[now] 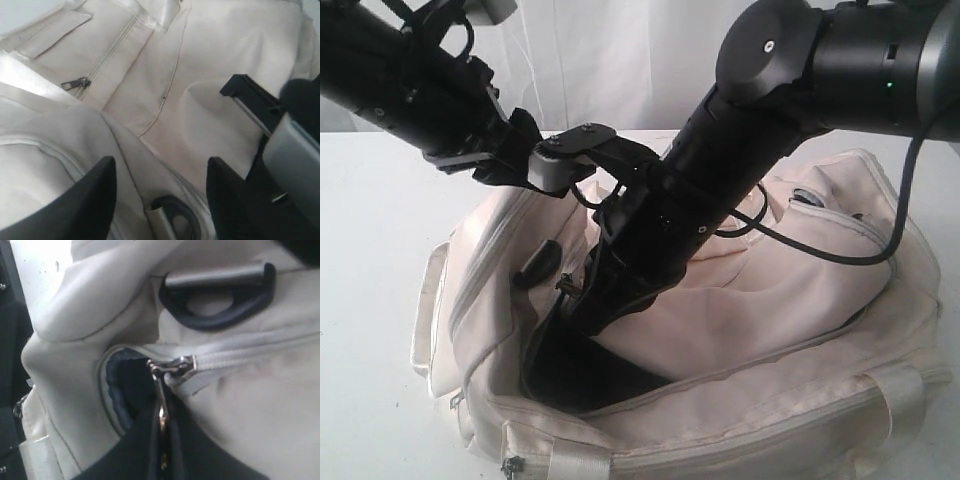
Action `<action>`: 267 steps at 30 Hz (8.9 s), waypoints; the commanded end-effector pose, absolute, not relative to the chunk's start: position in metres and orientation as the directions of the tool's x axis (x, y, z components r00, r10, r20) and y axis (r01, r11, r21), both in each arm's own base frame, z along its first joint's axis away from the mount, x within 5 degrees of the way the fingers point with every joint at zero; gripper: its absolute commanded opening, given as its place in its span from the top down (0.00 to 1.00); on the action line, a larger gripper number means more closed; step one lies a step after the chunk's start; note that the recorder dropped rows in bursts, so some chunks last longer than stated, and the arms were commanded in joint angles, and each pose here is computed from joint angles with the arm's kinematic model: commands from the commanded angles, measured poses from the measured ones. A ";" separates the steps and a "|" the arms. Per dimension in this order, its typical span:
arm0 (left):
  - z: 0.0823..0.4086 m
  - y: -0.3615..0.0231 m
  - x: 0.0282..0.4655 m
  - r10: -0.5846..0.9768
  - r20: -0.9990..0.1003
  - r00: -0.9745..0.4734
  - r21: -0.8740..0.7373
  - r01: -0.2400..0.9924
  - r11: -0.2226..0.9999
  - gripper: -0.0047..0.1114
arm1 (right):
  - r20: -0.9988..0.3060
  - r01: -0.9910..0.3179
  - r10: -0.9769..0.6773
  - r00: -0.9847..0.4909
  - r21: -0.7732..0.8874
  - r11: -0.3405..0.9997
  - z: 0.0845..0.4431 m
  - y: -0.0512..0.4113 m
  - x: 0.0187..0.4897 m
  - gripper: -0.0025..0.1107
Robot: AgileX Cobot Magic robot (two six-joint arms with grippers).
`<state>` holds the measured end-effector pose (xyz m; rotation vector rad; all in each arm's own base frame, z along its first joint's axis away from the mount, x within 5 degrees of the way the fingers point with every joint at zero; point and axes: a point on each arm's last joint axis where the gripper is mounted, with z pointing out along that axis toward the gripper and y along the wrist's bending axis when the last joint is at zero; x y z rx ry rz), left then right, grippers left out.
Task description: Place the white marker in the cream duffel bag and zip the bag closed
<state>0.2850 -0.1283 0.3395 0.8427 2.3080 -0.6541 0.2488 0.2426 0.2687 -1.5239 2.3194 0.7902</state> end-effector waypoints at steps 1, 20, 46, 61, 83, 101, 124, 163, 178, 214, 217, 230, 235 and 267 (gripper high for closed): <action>0.333 -0.130 0.288 0.417 -0.636 -0.650 -0.249 0.684 0.686 0.46 | -0.487 -0.906 -0.769 -0.413 0.302 0.295 0.272 0.242 0.245 0.98; 0.320 -0.129 0.291 0.459 -0.566 -0.685 -0.259 0.676 0.690 0.46 | -0.583 -0.926 -0.720 -0.377 0.213 0.312 0.300 0.235 0.240 0.98; 0.332 -0.114 0.279 0.504 -0.528 -0.683 -0.149 0.659 0.737 0.46 | -0.595 -0.921 -0.708 -0.379 0.170 0.350 0.302 0.234 0.244 0.98; 0.293 -0.129 0.316 0.384 -0.558 -0.735 -0.246 0.588 0.770 0.96 | -0.603 -0.917 -0.696 -0.389 0.186 0.352 0.303 0.235 0.244 0.98; 0.296 -0.128 0.340 0.298 -0.678 -0.672 -0.170 0.538 0.826 0.96 | -0.446 -0.879 -0.774 -0.449 0.376 0.293 0.303 0.227 0.220 0.98; 0.291 -0.105 0.352 0.224 -0.676 -0.702 -0.184 0.456 0.871 0.96 | -0.490 -0.826 -0.709 -0.508 0.512 0.237 0.311 0.237 0.212 0.98; 0.291 -0.103 0.352 0.238 -0.677 -0.697 -0.168 0.461 0.871 0.96 | -0.375 -0.726 -0.737 -0.562 0.650 0.223 0.267 0.236 0.184 0.98; 0.360 -0.101 0.255 0.387 -0.547 -0.742 -0.407 0.640 0.652 0.60 | -0.565 -0.828 -0.608 -0.558 0.421 0.370 0.283 0.219 0.237 0.98; 0.331 -0.146 0.238 0.564 -0.527 -0.635 -0.283 0.757 0.588 0.47 | -0.513 -0.818 -0.648 -0.562 0.458 0.347 0.279 0.213 0.237 0.98; 0.292 -0.178 0.277 0.573 -0.534 -0.622 -0.099 0.719 0.688 0.96 | -0.499 -0.798 -0.649 -0.574 0.521 0.304 0.282 0.215 0.231 0.98; 0.297 -0.179 0.282 0.537 -0.583 -0.610 -0.085 0.703 0.706 0.96 | -0.496 -0.787 -0.648 -0.578 0.549 0.282 0.284 0.216 0.228 0.98; 0.304 -0.176 0.298 0.431 -0.696 -0.575 -0.053 0.639 0.767 0.96 | -0.472 -0.775 -0.681 -0.561 0.589 0.230 0.286 0.224 0.216 0.98; 0.304 -0.161 0.307 0.396 -0.695 -0.600 -0.058 0.596 0.801 0.96 | -0.465 -0.782 -0.704 -0.536 0.587 0.208 0.285 0.231 0.207 0.98; 0.301 -0.116 0.322 0.397 -0.656 -0.642 -0.003 0.529 0.849 0.96 | -0.170 -0.790 -0.772 -0.612 0.174 0.588 0.281 0.160 0.187 0.98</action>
